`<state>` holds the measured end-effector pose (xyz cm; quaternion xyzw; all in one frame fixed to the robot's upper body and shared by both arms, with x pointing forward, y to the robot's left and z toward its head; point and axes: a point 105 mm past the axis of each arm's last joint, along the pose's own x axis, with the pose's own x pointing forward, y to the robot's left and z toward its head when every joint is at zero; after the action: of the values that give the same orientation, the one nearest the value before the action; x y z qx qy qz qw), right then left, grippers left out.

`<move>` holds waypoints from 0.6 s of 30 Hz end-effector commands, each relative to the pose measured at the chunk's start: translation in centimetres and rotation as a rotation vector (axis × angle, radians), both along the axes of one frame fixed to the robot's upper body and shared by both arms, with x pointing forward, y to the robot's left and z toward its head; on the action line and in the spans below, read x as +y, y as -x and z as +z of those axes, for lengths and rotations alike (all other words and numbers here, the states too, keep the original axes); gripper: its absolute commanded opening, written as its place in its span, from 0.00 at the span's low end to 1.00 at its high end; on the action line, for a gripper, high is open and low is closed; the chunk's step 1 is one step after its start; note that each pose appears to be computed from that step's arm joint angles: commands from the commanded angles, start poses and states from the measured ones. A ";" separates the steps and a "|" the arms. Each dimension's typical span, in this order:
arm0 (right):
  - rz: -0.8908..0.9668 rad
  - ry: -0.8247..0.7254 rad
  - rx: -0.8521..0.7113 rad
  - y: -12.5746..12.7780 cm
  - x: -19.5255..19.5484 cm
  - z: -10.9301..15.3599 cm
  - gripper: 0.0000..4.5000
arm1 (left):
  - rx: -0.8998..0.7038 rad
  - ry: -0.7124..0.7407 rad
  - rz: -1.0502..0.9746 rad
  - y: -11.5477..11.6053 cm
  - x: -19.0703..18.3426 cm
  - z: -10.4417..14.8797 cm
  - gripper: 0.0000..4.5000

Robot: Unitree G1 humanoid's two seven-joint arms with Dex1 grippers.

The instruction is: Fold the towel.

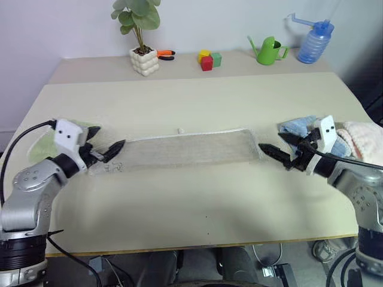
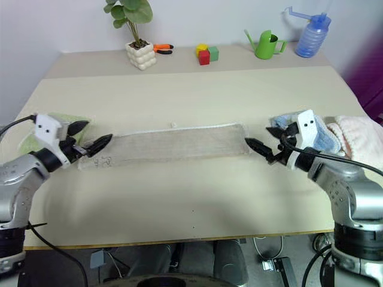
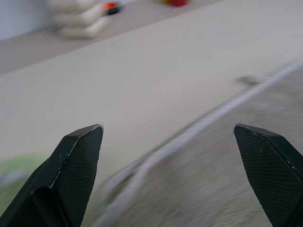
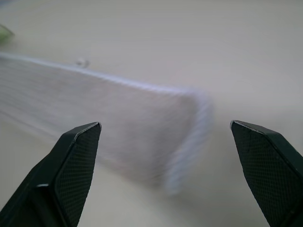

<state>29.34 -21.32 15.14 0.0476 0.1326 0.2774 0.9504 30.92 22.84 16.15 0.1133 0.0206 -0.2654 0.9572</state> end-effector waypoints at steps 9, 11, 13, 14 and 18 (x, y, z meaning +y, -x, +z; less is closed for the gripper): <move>-0.244 -0.275 0.244 2.7 1.3 -4.6 0.99 | 0.038 -0.029 -0.523 3.0 -11.1 -0.3 1.00; -0.285 -0.338 0.260 2.0 1.7 -4.7 0.99 | 0.044 -0.021 -0.545 3.2 -11.6 -0.5 1.00; -0.345 -0.381 0.276 0.8 1.7 -4.8 0.99 | 0.045 -0.017 -0.544 3.1 -11.7 -0.6 1.00; -0.366 -0.395 0.286 0.4 1.7 -4.8 0.99 | 0.045 -0.016 -0.542 3.1 -11.7 -0.6 1.00; -0.412 -0.444 0.328 -1.6 1.9 -5.1 0.99 | 0.049 -0.007 -0.527 3.0 -11.5 -0.8 1.00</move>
<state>30.65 -19.13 10.52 0.3113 0.2010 0.1056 0.9228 28.04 11.40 14.47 0.1068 0.0332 -0.5067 0.8548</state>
